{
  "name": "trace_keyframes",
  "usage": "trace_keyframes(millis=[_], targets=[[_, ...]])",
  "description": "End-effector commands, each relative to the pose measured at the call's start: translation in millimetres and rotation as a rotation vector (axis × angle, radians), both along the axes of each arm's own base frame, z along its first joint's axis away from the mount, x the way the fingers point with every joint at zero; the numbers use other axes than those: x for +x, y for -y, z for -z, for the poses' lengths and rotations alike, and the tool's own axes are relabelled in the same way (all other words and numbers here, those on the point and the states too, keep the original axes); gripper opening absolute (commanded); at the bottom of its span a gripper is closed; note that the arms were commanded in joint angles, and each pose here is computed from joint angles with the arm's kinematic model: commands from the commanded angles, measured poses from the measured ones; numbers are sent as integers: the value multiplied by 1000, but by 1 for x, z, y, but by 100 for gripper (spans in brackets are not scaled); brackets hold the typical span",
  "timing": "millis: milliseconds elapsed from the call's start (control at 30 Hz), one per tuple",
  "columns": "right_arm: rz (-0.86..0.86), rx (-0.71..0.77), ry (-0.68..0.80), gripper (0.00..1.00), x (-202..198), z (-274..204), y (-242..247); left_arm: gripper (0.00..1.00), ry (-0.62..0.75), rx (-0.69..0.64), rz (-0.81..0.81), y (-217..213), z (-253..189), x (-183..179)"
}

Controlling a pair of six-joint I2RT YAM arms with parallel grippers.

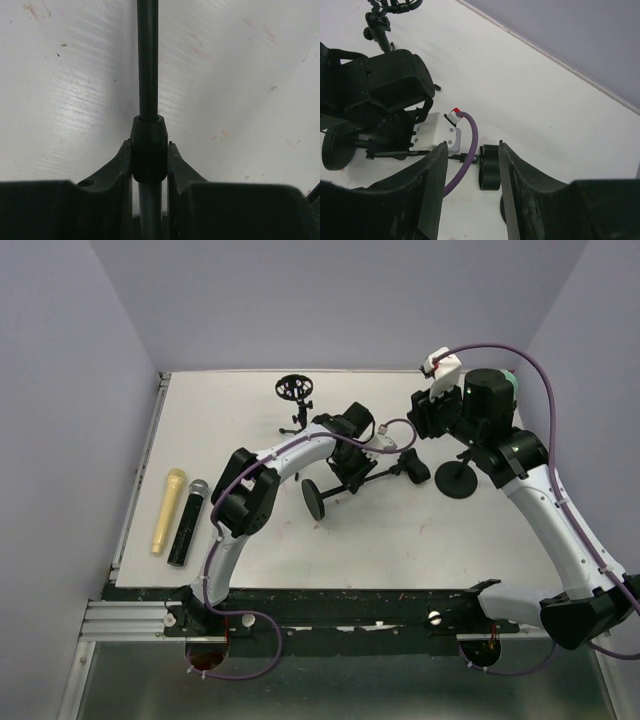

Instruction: Remove the microphone from the stand

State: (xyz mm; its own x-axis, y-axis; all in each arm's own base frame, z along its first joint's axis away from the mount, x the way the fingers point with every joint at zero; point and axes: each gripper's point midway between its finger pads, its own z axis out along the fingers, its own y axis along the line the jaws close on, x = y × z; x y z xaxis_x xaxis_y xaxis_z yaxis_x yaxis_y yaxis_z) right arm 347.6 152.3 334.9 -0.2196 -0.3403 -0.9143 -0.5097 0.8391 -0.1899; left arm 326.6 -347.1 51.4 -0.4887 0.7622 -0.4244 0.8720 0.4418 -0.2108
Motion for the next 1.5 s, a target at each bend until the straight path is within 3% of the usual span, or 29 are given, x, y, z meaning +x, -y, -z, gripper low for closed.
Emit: trace_keyframes(millis=[0,67,100,200,333,533,733,833,1067,1467], targets=[[37,-9,63,53,3,-13,7,12,-11,-85,57,16,-21,-6],[36,-12,63,54,4,-15,7,1,-10,-117,58,15,-32,-10],[28,-19,55,57,4,-13,7,0,-4,-140,54,14,-41,-11],[-44,-13,4,72,-1,-10,-6,0,103,-214,34,3,-60,-8],[-168,36,-65,80,-14,-5,-28,0,276,-403,131,-17,-91,-23],[-321,70,-215,88,-34,13,-52,0,380,-461,125,-48,-104,-36],[-316,47,-312,90,-30,31,-53,0,610,-465,120,-72,-109,-38],[-405,43,-379,91,-39,37,-62,0,697,-453,118,-83,-108,-39],[-603,18,-457,91,-66,65,-72,0,718,-473,131,-90,-109,-51],[-575,-1,-494,89,-46,96,-76,0,737,-500,116,-97,-112,-64]])
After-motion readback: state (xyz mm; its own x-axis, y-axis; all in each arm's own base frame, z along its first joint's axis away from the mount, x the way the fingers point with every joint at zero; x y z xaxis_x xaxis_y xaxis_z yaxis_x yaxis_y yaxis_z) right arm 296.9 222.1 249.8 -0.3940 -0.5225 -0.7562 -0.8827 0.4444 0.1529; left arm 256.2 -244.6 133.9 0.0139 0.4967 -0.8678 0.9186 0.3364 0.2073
